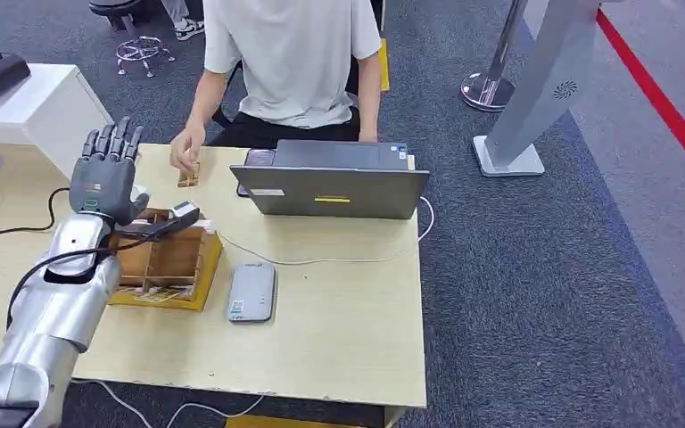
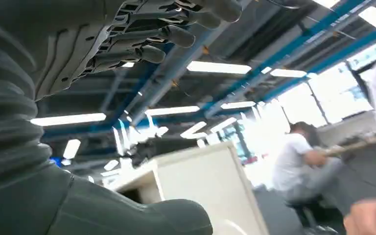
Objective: Pass the card to the sensor for recognition and then transmit it.
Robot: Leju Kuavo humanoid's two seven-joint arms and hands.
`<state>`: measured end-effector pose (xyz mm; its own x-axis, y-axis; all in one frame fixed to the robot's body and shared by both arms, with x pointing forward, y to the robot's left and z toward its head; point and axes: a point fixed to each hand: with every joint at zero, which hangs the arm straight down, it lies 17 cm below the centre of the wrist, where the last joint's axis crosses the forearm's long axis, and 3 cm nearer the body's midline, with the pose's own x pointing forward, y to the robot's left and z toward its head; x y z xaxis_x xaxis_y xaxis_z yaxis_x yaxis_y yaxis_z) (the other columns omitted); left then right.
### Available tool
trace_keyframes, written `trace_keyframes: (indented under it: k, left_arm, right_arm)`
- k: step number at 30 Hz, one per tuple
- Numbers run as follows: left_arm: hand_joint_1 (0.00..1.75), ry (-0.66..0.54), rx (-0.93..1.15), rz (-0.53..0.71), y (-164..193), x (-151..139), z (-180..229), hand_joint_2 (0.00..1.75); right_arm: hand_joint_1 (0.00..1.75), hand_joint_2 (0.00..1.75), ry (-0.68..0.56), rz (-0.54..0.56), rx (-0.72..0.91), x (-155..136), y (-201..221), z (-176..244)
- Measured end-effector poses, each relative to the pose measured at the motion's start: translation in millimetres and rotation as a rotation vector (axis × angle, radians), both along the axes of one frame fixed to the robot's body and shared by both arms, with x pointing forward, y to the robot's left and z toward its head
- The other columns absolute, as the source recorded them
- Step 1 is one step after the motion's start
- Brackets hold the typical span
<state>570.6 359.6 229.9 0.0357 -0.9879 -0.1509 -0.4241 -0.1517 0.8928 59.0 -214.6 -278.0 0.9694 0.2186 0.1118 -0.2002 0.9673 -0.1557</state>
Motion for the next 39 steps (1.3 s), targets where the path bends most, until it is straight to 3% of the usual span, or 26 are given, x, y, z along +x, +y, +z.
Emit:
trace_keyframes:
  k: [6, 9, 18, 26, 39]
  left_arm:
    - [0.0, 0.145, -0.043, -0.097, -54.5, -46.1, -47.8, 1.75]
    - [0.0, 0.131, -0.048, -0.17, -88.9, -82.0, -52.0, 1.75]
    - [0.0, 0.096, -0.069, -0.308, -140.9, -145.0, -45.4, 1.75]
    - [0.0, 0.142, -0.059, -0.345, -156.7, -161.9, -53.2, 1.75]
    - [0.0, 0.314, -0.035, -0.232, -125.4, -167.7, -106.7, 1.75]
  right_arm:
    - [0.0, 0.0, 0.007, -0.055, -0.016, -2.7, -3.2, -0.2]
    - [0.0, 0.0, 0.01, -0.086, -0.02, -4.0, -3.2, -0.1]
    - [0.0, 0.0, 0.012, -0.134, -0.015, -6.1, -1.7, -0.1]
    - [0.0, 0.0, 0.018, -0.161, -0.013, -7.7, -0.1, 0.0]
    - [0.0, 0.0, 0.028, -0.186, -0.011, -10.3, 0.3, -0.2]
